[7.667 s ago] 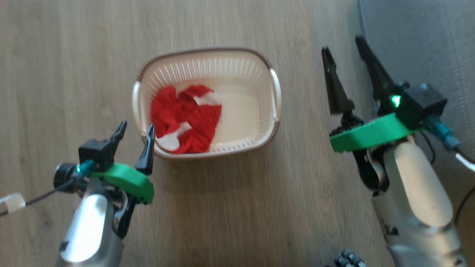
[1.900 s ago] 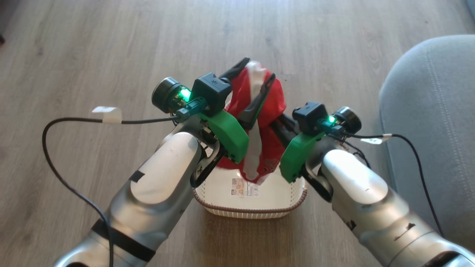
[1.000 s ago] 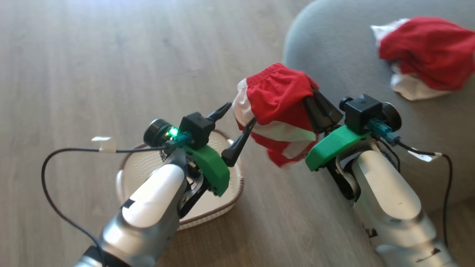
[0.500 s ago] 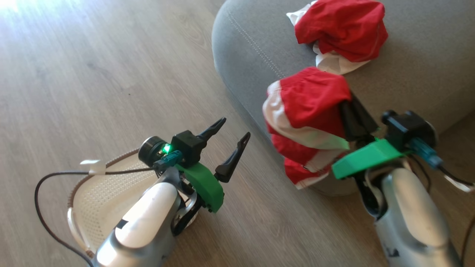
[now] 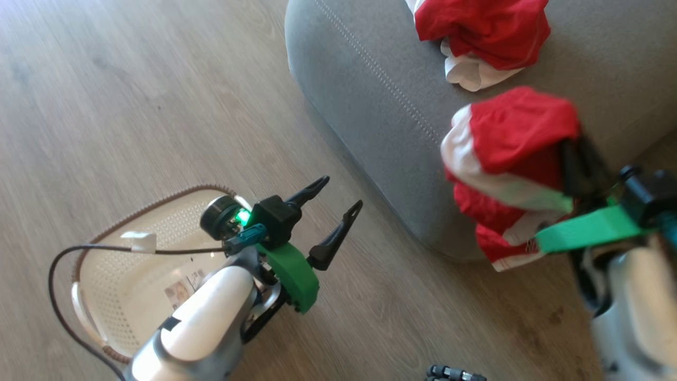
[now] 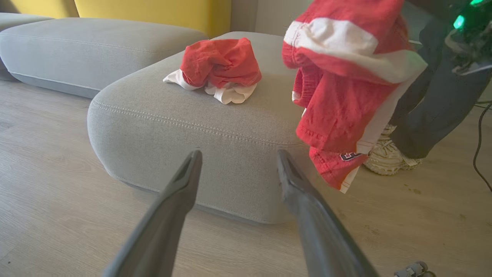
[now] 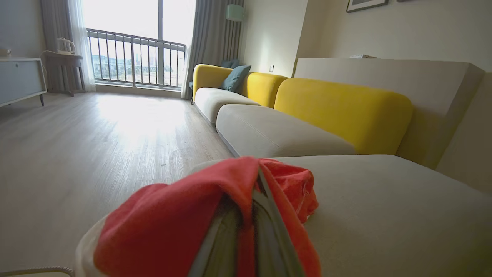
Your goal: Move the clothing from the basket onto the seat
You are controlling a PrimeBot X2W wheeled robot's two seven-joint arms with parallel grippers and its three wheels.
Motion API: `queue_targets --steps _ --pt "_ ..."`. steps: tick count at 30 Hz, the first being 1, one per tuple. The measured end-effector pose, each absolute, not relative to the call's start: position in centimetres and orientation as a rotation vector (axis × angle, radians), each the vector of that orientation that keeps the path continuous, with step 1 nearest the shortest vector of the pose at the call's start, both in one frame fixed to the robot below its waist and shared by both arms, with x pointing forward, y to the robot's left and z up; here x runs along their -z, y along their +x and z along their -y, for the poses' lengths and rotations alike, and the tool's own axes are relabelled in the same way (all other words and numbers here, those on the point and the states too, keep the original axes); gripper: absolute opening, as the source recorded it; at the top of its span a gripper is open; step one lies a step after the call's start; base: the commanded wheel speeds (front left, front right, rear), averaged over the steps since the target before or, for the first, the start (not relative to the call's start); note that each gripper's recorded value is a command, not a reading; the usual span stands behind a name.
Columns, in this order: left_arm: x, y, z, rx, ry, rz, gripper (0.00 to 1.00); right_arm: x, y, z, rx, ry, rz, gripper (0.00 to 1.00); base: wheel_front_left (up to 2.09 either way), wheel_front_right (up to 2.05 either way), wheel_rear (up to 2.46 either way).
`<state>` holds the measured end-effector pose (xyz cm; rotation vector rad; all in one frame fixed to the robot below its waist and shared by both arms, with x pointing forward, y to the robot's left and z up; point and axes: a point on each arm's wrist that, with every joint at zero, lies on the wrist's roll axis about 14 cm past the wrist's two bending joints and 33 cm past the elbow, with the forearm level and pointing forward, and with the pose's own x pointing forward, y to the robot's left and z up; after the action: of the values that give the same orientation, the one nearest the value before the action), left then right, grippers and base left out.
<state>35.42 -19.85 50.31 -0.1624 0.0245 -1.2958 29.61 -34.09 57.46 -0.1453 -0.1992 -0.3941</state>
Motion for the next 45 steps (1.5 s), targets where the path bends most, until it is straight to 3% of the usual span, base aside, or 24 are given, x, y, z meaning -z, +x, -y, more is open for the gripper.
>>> queue_targets --steps 14,20,28,34,45 --pt "-43.4 38.8 16.7 1.277 -0.148 -0.126 1.00 -67.1 37.0 41.8 0.417 -0.548 0.214 0.00 0.00 0.00 0.00" --pt "-40.7 40.0 15.5 1.277 -0.167 -0.152 1.00 -72.8 40.5 46.0 0.541 -0.647 0.228 0.00 0.00 0.00 0.00" --pt "-39.8 42.9 13.6 1.243 -0.184 -0.117 1.00 -75.8 41.7 52.0 0.783 -0.688 0.159 0.00 0.00 0.00 0.00" --pt "-37.2 43.9 11.1 1.191 -0.183 -0.164 1.00 -70.6 45.2 53.0 0.812 -0.607 0.076 0.00 0.00 0.00 0.00" --pt "-33.6 45.3 7.8 1.109 -0.181 -0.226 1.00 -52.6 50.6 50.9 0.722 -0.381 -0.191 0.00 0.00 0.00 0.00"
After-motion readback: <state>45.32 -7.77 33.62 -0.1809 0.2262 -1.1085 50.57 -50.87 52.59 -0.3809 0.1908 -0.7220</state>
